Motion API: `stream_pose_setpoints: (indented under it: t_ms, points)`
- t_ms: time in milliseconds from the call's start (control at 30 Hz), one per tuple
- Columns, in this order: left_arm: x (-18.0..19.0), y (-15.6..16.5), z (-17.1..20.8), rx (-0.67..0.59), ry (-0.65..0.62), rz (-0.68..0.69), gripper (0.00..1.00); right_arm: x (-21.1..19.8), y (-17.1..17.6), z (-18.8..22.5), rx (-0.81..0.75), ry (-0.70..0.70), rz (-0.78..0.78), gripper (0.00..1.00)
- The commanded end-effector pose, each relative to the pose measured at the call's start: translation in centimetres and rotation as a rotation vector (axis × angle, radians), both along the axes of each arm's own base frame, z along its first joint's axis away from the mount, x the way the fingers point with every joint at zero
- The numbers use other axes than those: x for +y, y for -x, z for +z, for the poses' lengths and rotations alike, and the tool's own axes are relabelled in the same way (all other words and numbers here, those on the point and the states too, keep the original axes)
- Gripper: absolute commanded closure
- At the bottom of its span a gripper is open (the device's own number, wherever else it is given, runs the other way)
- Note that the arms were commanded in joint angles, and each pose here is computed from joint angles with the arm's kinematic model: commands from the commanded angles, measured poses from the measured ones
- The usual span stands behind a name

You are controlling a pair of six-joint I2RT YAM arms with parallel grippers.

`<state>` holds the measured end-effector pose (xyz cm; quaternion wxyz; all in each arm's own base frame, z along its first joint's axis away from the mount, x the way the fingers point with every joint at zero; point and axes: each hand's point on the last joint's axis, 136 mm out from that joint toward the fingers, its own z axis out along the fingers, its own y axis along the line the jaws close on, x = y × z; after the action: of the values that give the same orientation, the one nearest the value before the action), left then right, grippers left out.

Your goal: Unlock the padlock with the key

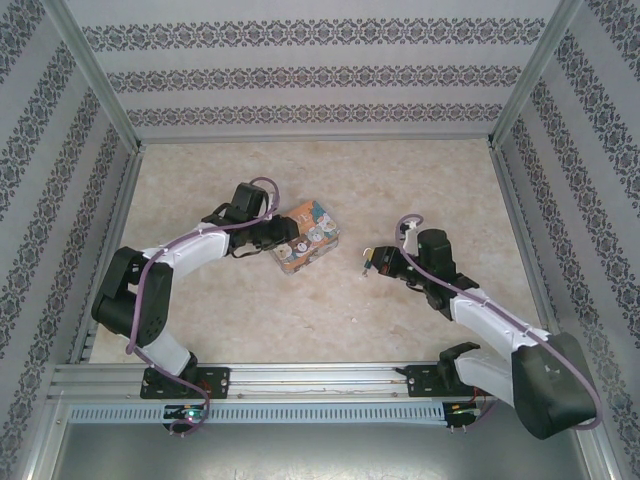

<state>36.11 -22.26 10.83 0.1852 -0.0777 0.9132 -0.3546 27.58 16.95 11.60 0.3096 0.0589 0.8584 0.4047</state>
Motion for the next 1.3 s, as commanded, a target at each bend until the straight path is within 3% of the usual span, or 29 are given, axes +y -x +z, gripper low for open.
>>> stream_pose_setpoints:
  t_ms: [0, 167, 433, 833, 1067, 1267]
  points:
    - [0.6, -0.9, 2.8, -0.078, -0.006, 0.006, 0.62, -0.7, 0.1, 0.5, -0.005, 0.059, -0.002, 1.0]
    - [1.7, -0.9, 5.5, -0.164, -0.027, 0.01, 0.57, -1.0, 0.9, 1.3, -0.014, 0.108, 0.007, 1.0]
    - [7.2, 0.8, 9.4, -0.325, -0.16, 0.094, 0.44, -1.6, 2.9, 1.3, 0.034, 0.155, 0.001, 1.0]
    - [12.8, 5.0, 16.3, -0.723, -0.297, 0.214, 0.28, -1.4, 5.9, 0.9, 0.111, 0.23, 0.04, 1.0]
    - [12.2, 7.6, 17.1, -0.831, -0.301, 0.118, 0.19, -0.6, 7.2, 0.6, 0.17, 0.259, 0.073, 1.0]
    - [11.3, 9.6, 14.9, -0.835, -0.331, -0.019, 0.12, 0.1, 8.1, 0.2, 0.219, 0.281, 0.093, 1.0]
